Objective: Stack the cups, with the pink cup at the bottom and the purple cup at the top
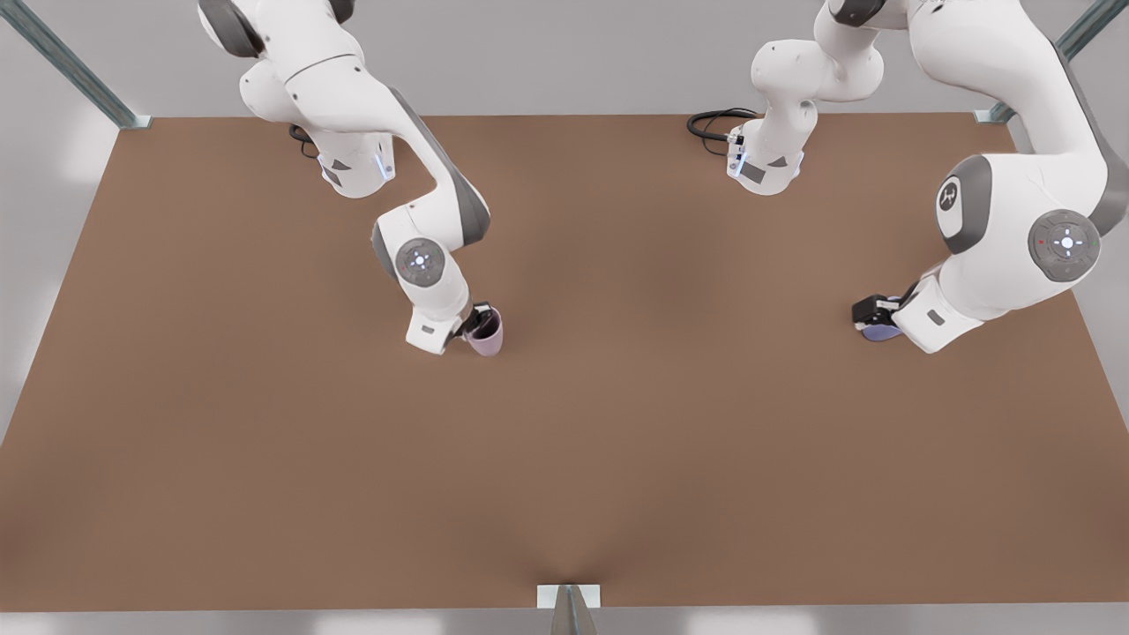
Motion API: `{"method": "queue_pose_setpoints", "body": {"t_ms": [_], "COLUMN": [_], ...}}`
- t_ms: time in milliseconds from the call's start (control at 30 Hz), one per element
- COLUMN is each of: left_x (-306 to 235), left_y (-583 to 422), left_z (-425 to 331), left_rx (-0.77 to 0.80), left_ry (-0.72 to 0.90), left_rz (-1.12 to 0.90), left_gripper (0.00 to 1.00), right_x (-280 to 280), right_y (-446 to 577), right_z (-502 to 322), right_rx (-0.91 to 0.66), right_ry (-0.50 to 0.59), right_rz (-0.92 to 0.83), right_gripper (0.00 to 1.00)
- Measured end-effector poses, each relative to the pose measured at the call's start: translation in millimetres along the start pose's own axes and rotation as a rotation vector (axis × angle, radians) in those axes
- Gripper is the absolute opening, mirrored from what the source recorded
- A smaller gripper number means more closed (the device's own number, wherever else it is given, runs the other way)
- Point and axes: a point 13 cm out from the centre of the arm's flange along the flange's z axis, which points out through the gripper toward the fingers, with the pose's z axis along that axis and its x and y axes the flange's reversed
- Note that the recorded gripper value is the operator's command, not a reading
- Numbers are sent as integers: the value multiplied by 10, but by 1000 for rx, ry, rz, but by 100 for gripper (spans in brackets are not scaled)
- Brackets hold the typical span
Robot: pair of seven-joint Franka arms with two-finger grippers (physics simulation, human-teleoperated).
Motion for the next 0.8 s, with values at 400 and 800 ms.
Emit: {"method": "queue_pose_setpoints", "body": {"t_ms": [400,800], "left_x": [458,1030], "left_y": [1555,1847], "left_z": [1099,2178], "left_rx": [52,100], "left_ry": [129,207], "left_rz": [-244,-210], "left_gripper": [100,100], "right_x": [-436,-252], "right_y": [1277,1397], "right_z": [234,869], "right_rx": [-41,-17], "right_ry": [-32,53], "right_rz": [214,451], "right_gripper": [21,60]}}
